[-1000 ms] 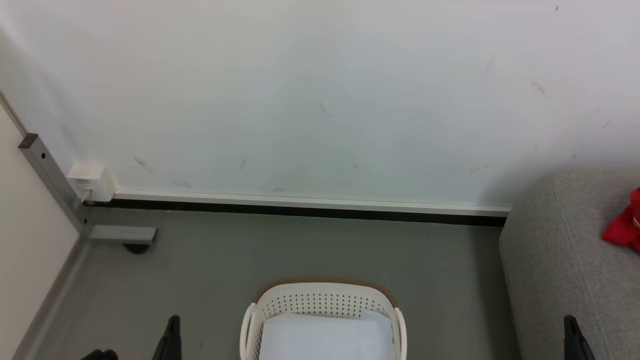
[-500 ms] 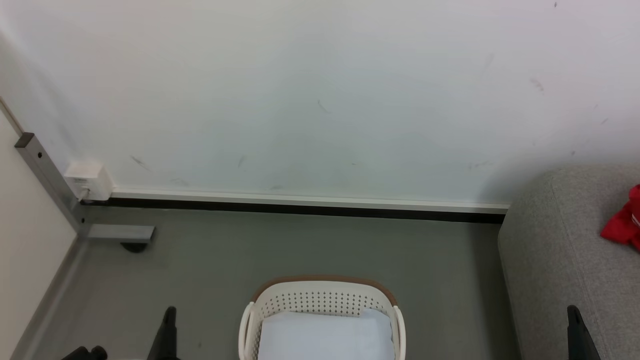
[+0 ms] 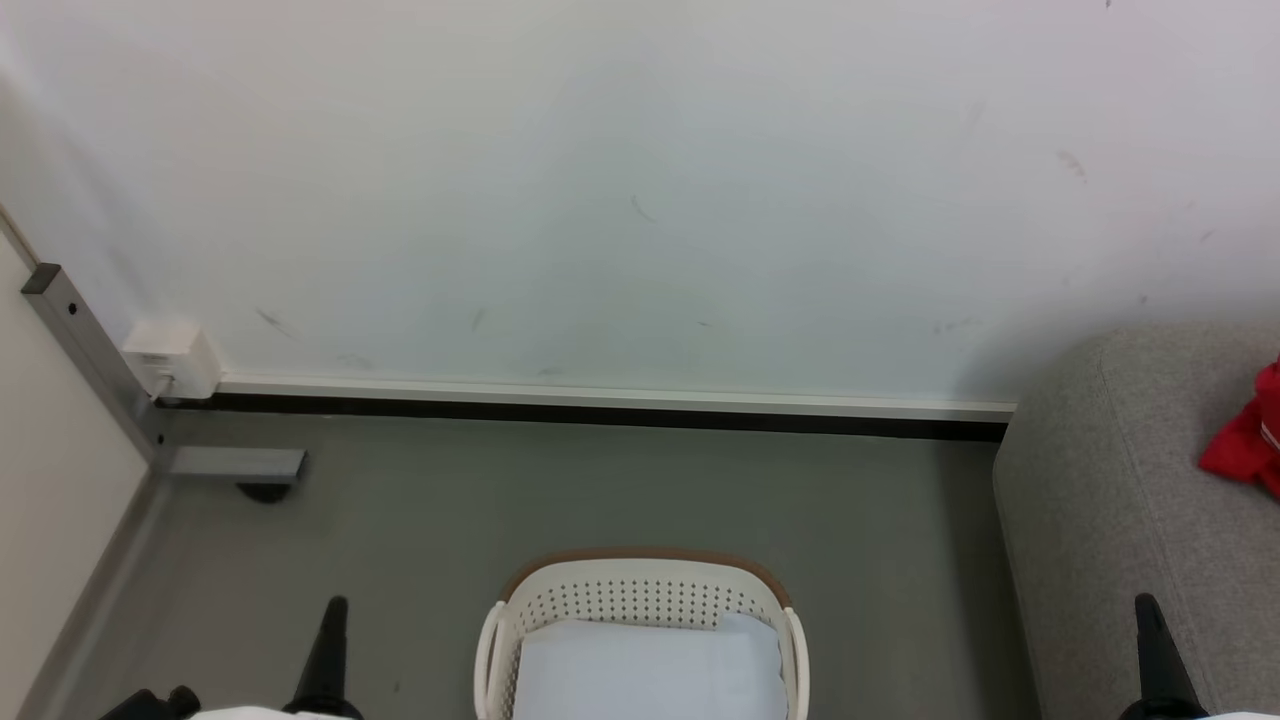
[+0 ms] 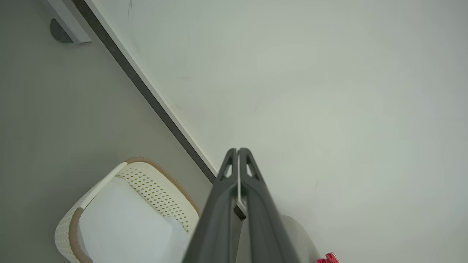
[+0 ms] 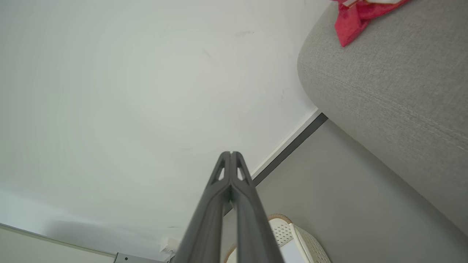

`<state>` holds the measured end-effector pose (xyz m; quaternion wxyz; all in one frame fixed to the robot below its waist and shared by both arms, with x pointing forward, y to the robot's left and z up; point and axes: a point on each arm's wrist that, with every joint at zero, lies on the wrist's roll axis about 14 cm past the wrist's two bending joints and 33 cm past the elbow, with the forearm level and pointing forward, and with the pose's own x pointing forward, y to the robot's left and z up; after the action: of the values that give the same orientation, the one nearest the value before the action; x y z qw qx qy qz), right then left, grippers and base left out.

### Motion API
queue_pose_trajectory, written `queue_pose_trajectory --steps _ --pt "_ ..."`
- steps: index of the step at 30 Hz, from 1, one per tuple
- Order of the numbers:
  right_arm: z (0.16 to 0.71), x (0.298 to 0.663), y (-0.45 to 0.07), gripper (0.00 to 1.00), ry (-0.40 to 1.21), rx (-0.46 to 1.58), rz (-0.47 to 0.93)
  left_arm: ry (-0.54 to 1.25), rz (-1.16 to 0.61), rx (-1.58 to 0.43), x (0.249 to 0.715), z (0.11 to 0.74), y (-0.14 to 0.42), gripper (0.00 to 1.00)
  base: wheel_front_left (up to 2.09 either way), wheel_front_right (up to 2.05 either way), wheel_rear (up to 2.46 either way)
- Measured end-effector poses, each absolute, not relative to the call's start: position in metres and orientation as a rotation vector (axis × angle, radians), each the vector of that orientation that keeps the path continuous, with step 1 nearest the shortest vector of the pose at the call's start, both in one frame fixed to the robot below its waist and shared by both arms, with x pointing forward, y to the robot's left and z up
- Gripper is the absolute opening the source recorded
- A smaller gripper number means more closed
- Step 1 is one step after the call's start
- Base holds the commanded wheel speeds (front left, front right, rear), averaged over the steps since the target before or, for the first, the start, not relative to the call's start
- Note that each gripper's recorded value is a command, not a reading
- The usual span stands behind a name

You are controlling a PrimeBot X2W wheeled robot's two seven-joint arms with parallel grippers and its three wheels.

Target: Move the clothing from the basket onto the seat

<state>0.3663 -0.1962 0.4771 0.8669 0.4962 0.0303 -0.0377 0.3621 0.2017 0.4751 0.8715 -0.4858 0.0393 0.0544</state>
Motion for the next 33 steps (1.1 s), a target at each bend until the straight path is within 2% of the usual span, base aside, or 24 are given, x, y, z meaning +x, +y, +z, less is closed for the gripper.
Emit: queue_pose_trajectory --steps 33 --pt "0.490 0.379 -0.197 0.00 0.039 1.355 -0.051 0.047 0.067 -1.347 0.377 0.490 0.201 0.00 0.00 0.00 0.00"
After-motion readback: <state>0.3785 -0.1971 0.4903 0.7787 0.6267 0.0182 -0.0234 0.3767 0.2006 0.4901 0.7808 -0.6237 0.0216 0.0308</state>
